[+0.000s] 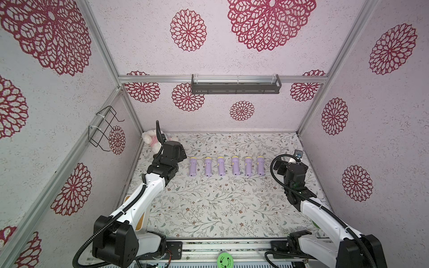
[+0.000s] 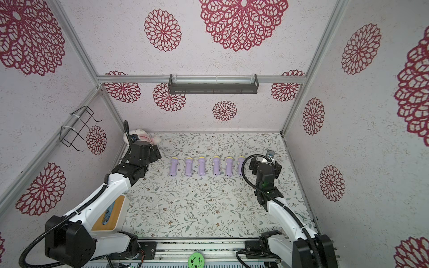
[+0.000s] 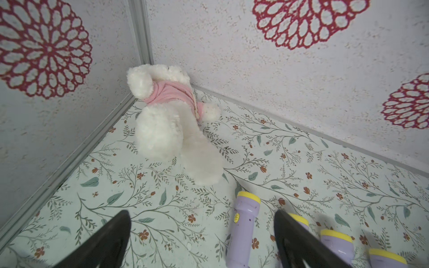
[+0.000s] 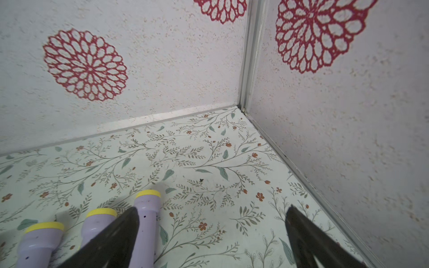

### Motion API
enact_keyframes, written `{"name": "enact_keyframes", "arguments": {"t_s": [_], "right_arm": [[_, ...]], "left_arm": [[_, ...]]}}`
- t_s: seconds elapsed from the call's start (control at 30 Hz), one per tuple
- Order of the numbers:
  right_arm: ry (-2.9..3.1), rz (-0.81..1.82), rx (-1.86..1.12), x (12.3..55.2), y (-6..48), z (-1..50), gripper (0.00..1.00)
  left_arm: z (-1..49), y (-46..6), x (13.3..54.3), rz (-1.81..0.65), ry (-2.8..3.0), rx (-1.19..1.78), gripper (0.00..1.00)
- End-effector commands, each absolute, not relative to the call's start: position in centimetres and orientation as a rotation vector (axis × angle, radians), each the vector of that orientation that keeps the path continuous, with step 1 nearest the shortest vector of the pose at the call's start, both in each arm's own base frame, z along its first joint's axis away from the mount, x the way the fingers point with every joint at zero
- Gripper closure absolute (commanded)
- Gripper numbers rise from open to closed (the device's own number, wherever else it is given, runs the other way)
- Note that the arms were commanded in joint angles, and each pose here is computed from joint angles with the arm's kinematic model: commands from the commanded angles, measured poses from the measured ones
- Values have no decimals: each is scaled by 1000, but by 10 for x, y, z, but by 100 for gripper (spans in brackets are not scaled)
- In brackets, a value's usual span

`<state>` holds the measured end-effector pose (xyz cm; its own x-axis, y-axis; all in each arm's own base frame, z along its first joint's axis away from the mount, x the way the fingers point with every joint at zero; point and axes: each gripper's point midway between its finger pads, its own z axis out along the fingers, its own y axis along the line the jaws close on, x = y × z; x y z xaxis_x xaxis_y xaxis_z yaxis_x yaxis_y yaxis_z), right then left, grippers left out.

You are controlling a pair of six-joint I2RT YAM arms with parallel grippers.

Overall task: Close the plug at the bottom of the flashlight
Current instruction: Reset both arms

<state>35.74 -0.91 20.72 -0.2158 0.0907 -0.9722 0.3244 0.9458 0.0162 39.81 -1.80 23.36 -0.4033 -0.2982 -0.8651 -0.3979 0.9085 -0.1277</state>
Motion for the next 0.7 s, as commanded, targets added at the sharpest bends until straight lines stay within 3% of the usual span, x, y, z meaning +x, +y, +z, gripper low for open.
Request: {"name": "enact_keyframes", "arguments": {"t_s": [0.0, 0.37, 0.67], "right_arm": [[1729, -300, 351, 359, -25, 210, 1], [1743, -381, 406, 357, -55, 160, 1], [1775, -308, 273, 375, -42, 135, 1]], "left_arm": [[228, -2, 401, 125, 1988, -549, 3], [178, 76, 404, 275, 2004, -703, 3], [172, 95, 400, 378, 1976, -628, 3]]}}
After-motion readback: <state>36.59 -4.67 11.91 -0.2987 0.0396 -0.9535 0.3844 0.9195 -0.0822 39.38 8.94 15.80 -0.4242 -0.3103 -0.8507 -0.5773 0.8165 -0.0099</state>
